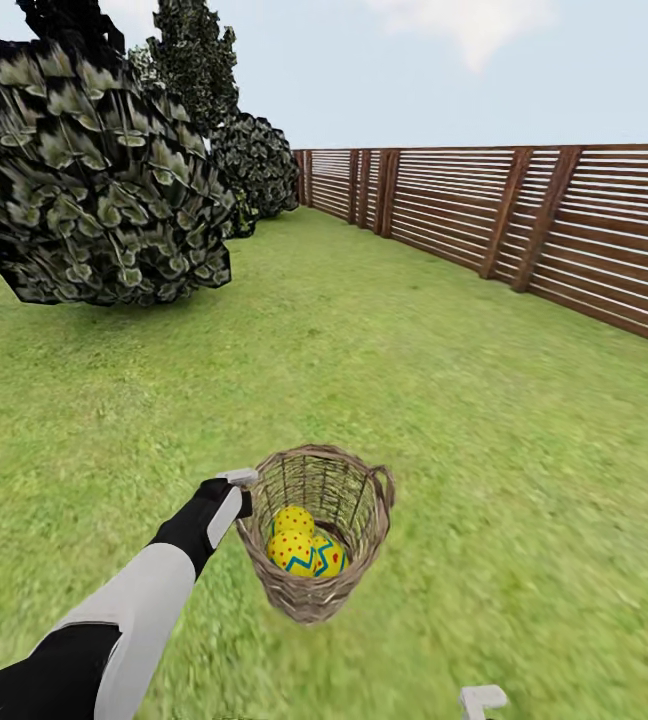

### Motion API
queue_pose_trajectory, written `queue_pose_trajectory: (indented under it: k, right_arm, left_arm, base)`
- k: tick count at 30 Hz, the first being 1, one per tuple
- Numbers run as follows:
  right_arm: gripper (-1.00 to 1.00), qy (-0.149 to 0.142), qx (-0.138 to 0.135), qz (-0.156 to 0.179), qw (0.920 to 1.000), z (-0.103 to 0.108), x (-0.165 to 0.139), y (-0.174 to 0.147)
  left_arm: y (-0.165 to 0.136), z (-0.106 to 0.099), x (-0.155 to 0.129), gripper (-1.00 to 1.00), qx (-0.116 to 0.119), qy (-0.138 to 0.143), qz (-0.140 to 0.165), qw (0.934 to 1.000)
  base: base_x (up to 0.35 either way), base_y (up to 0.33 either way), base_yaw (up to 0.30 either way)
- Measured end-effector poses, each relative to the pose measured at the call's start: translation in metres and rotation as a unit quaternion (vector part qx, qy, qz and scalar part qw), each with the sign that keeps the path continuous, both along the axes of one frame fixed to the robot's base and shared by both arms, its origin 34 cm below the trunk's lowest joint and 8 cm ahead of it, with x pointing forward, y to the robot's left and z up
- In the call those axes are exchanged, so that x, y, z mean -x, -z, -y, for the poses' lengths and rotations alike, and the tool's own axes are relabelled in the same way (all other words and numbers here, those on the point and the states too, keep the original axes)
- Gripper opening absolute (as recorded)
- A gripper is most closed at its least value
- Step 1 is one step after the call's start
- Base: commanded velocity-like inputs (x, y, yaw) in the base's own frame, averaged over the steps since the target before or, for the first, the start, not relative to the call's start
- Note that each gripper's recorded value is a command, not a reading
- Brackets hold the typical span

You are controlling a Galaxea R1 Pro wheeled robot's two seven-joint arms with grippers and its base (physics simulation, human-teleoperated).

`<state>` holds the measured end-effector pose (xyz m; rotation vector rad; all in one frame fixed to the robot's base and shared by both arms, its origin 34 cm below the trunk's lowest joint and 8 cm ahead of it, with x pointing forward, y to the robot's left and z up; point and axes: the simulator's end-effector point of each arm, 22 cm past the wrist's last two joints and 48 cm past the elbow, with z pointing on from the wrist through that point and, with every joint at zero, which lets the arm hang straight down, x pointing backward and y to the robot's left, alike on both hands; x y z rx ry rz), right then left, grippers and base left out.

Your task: Take the three Easter eggs out of the wicker basket on the lawn in the garden, then place them on the lawn next to a single tree (choose any tree) so that all three eggs are next to the same tree and none are left in the basket.

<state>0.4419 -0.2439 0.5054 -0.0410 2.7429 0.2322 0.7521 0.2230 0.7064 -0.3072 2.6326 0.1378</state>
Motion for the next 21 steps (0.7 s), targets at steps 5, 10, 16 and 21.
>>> queue_pose_trajectory:
  k: [5, 10, 16, 21]
  right_arm:
    - [1.0, 0.0, 0.0, -0.001, 1.0, 0.0, 0.001, -0.007]
    - [1.0, 0.0, 0.0, -0.002, 1.0, 0.0, 0.002, -0.014]
    - [1.0, 0.0, 0.0, -0.003, 1.0, 0.0, 0.004, -0.021]
    - [1.0, 0.0, 0.0, -0.004, 1.0, 0.0, 0.005, -0.028]
  left_arm:
    - [-0.006, 0.0, 0.001, -1.0, 0.0, 0.0, -0.001, 1.0]
    - [-0.012, 0.0, 0.001, -1.0, 0.0, 0.0, -0.002, 1.0]
    - [-0.019, 0.0, 0.002, -1.0, 0.001, -0.001, -0.003, 1.0]
    - [-0.025, 0.0, 0.003, -1.0, 0.001, -0.001, -0.004, 1.0]
  base:
    - [0.0, 0.0, 0.28]
    - [0.0, 0.0, 0.28]
    - [0.0, 0.0, 0.28]
    - [0.0, 0.0, 0.28]
